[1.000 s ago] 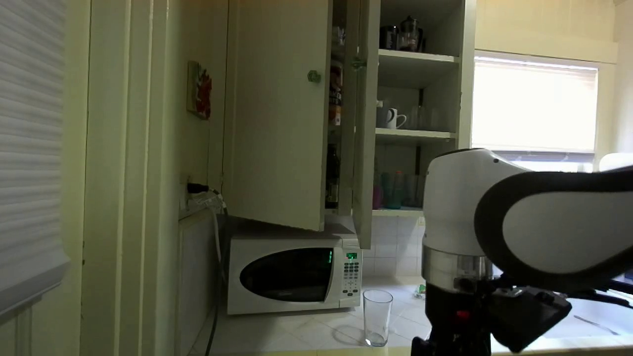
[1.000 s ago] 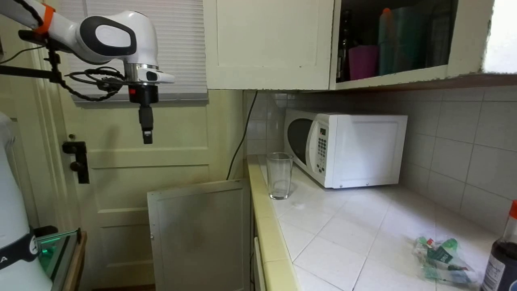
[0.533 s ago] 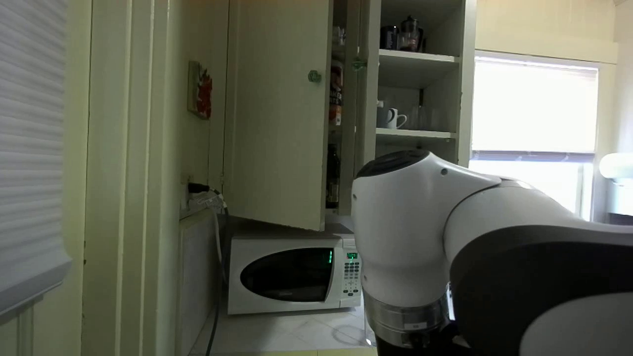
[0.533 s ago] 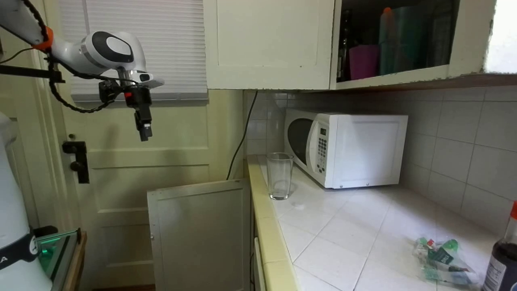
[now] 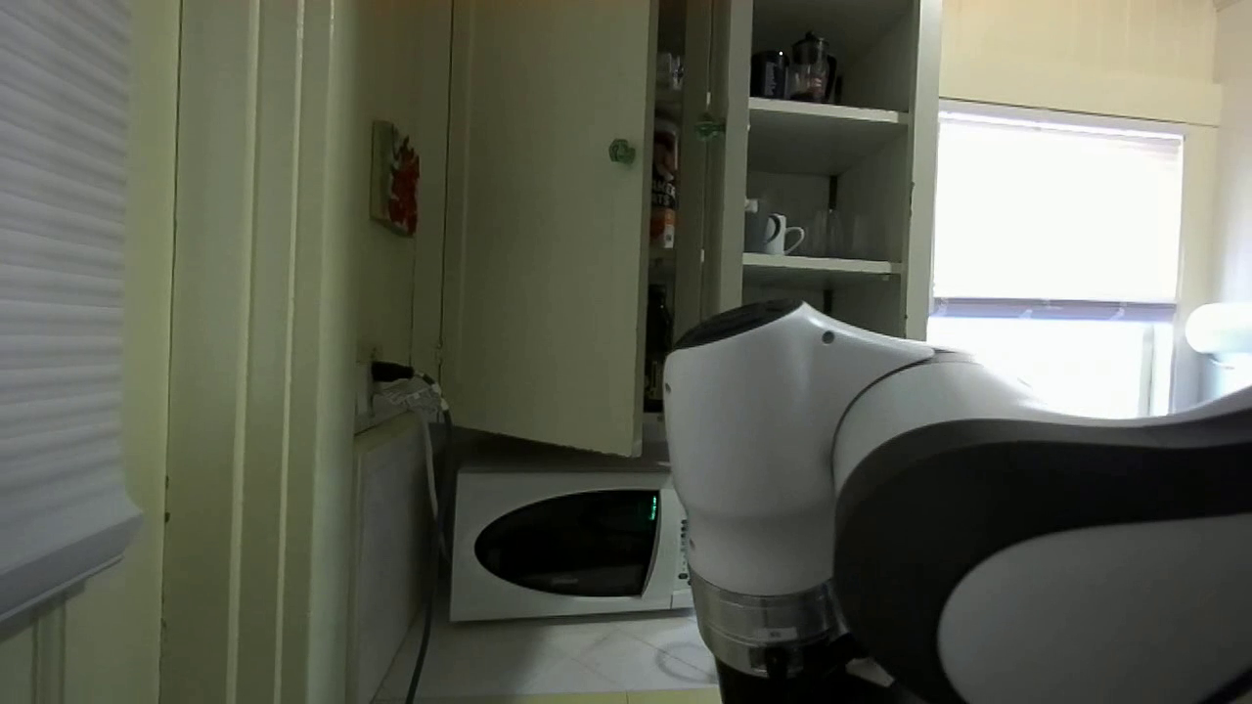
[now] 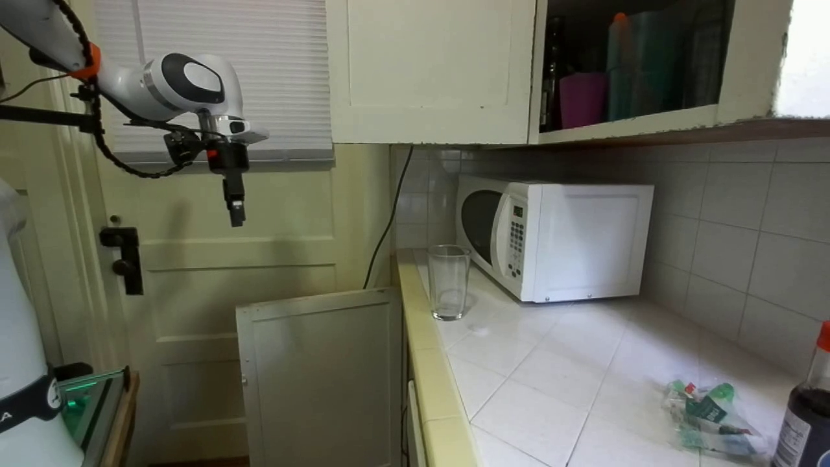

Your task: Close the cabinet door on the left then open the topmost drawer.

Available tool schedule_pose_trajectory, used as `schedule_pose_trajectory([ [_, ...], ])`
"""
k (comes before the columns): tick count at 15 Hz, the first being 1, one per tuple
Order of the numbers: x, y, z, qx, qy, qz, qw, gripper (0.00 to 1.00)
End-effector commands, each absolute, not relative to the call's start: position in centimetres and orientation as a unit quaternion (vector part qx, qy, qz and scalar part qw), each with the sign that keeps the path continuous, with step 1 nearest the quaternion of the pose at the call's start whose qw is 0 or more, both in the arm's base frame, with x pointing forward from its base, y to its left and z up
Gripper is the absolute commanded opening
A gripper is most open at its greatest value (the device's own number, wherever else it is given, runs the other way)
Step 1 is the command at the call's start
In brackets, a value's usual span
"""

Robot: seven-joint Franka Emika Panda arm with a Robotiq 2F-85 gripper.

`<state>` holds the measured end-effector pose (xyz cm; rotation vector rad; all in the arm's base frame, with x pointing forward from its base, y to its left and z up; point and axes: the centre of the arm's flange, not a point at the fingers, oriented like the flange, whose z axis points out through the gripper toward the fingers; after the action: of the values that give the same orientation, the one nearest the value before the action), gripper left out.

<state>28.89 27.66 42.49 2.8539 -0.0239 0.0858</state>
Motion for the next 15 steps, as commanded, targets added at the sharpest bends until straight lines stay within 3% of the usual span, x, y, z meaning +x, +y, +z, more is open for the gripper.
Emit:
schedule_pose_trajectory([
  [1, 30.7, 33.2, 40.2, 0.988, -0.097, -0.006, 0.123, 1.00],
  [5, 31.8, 38.4, 37.1, 0.977, -0.185, -0.039, 0.100, 1.00],
  [9, 35.2, 42.4, 34.9, 0.968, -0.245, -0.047, 0.028, 1.00],
  [15, 42.5, 45.7, 31.1, 0.991, -0.121, -0.041, 0.028, 1.00],
])
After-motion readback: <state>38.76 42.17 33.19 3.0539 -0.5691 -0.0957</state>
